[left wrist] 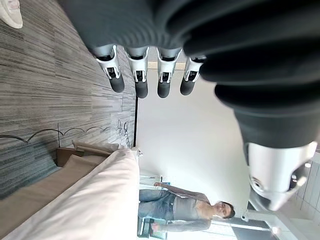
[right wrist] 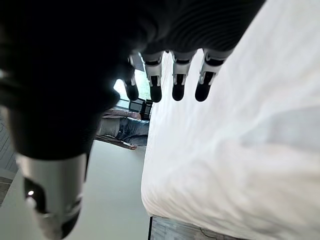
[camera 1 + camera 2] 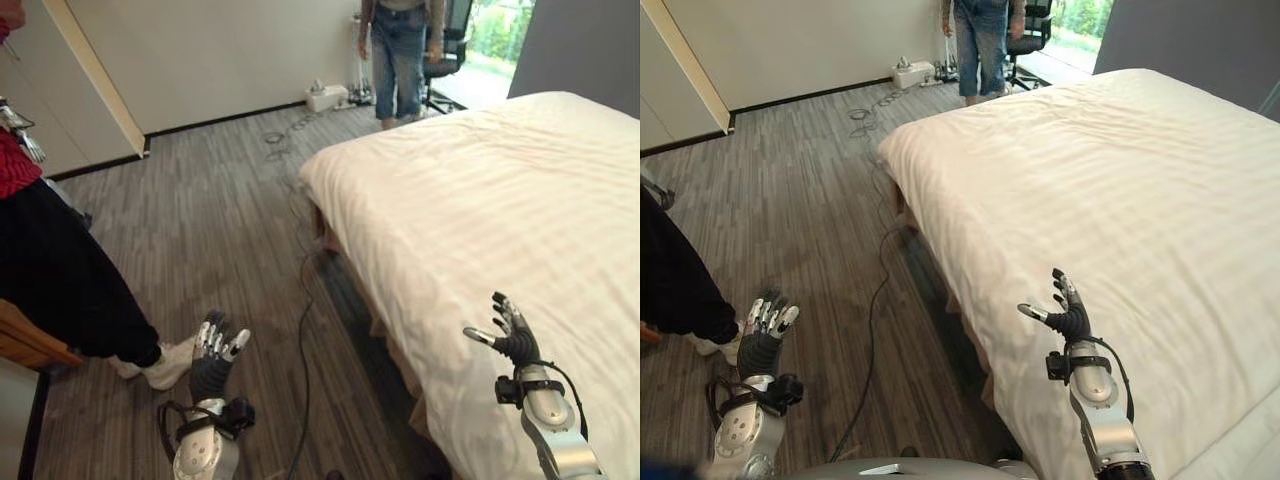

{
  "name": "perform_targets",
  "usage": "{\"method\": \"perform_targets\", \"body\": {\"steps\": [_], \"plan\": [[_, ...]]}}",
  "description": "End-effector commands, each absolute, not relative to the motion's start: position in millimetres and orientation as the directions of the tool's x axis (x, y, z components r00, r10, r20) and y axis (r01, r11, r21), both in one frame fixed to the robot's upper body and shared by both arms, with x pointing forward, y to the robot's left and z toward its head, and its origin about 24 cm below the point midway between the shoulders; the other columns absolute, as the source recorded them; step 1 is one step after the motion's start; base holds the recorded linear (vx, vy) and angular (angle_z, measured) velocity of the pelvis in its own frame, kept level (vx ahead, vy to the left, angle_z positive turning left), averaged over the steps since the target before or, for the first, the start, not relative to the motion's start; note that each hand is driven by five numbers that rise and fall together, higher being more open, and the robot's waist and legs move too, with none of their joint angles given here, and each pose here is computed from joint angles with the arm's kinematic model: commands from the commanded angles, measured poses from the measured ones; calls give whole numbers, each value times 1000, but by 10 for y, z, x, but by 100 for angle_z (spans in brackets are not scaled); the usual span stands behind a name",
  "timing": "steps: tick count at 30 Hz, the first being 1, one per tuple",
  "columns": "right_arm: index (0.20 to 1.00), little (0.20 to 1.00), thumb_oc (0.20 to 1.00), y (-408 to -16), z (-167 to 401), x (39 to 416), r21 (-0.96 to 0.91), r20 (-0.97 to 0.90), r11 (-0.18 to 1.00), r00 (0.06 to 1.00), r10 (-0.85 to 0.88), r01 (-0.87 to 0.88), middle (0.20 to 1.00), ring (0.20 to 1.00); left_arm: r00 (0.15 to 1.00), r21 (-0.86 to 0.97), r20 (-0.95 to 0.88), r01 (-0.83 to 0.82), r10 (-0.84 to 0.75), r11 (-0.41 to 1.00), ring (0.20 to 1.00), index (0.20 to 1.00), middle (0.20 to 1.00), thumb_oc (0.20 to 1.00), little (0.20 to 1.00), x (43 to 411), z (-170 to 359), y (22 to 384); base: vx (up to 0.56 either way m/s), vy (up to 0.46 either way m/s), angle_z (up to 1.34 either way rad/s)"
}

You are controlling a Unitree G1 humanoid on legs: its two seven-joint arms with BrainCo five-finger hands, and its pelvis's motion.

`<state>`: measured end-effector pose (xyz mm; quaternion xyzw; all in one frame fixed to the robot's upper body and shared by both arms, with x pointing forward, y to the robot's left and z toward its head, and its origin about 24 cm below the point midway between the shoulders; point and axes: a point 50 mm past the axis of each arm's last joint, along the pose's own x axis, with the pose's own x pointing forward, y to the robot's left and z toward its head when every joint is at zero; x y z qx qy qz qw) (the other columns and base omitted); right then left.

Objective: Making the bed.

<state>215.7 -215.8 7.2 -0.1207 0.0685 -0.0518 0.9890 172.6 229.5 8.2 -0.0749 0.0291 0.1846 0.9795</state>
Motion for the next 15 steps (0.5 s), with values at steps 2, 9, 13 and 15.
{"method": "perform_targets", "body": {"steps": [2,9,13,15], "plan": [[1000,1000,1000,-1966,462,2435,-200,95,976,993,-66,84,1000,1000,935,-145,92,-327,342,934,1000,1000,1000,1000,1000,1932,419,2374,-16,-9,0],[1000,1000,1000,-1906,522,2506,-215,118,975,992,-37,61,1000,1000,940,-139,70,-321,333,937,1000,1000,1000,1000,1000,1938,376,2367,-10,-4,0],[1000,1000,1000,-1786,657,2593,-233,171,972,985,33,8,1000,1000,935,-148,49,-341,351,928,1000,1000,1000,1000,1000,1921,343,2399,-9,-9,0],[1000,1000,1000,-1733,714,2631,-242,187,970,980,70,-23,1000,1000,932,-155,44,-350,361,924,1000,1000,1000,1000,1000,1919,335,2418,-5,-3,-2]]}}
